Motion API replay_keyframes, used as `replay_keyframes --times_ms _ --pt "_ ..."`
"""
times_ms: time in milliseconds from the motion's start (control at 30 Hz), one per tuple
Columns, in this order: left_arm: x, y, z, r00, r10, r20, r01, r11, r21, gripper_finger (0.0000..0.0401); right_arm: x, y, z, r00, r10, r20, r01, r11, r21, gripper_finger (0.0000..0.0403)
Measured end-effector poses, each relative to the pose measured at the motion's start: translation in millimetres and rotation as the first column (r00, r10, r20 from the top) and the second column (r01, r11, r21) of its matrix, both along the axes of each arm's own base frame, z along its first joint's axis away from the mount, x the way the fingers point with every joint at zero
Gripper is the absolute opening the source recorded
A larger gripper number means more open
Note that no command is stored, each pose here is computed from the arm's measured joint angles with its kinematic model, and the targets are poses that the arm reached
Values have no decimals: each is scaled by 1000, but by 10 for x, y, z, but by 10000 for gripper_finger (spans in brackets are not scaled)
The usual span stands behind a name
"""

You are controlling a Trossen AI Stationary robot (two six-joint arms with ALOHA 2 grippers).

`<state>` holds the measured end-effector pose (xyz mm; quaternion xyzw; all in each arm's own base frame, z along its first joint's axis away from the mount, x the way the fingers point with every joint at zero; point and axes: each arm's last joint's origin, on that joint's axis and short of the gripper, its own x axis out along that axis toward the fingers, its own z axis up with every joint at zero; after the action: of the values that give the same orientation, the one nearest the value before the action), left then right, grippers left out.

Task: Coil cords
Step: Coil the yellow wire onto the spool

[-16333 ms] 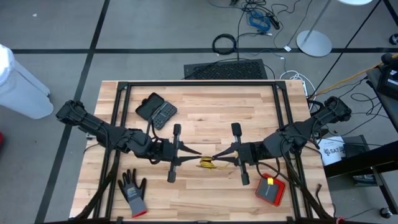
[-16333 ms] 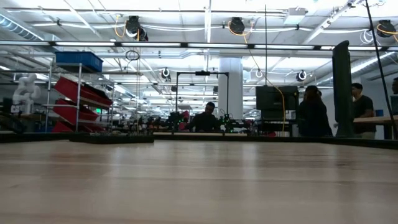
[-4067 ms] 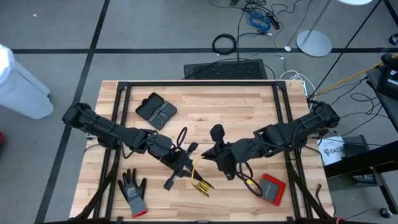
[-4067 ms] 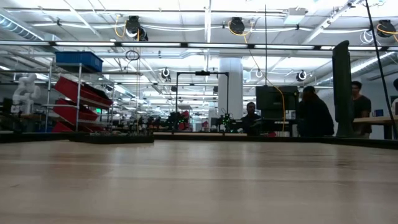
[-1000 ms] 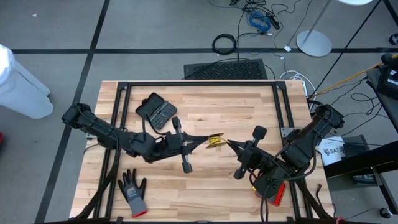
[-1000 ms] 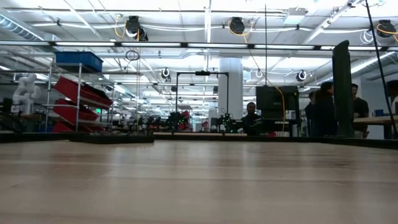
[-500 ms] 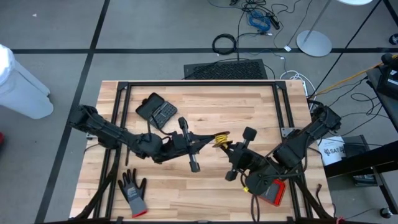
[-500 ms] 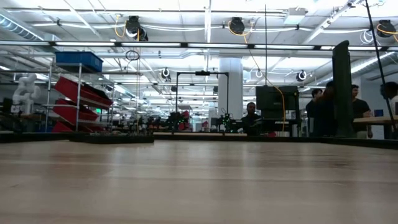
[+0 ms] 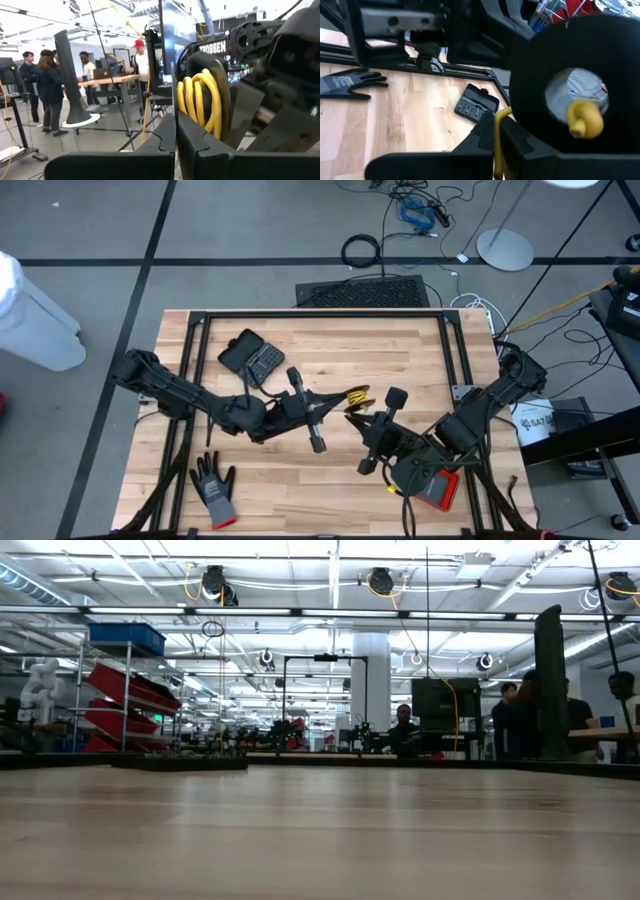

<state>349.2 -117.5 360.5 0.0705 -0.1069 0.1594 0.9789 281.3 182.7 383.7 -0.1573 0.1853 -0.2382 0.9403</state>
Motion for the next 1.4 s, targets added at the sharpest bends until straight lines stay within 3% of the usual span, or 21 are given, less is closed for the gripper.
replay_keyframes --times_ms 533,967,1400 --pt "4 -16 -80 992 86 -89 -85 996 20 1 16 14 23 1000 3 31 -4 1000 26 0" --pt "92 -44 -250 978 120 -172 -103 989 105 1 72 -38 10 998 61 4 -61 993 98 0" --pt "90 -71 -320 955 144 -261 -86 971 222 1 59 -40 12 997 78 -11 -77 992 98 0"
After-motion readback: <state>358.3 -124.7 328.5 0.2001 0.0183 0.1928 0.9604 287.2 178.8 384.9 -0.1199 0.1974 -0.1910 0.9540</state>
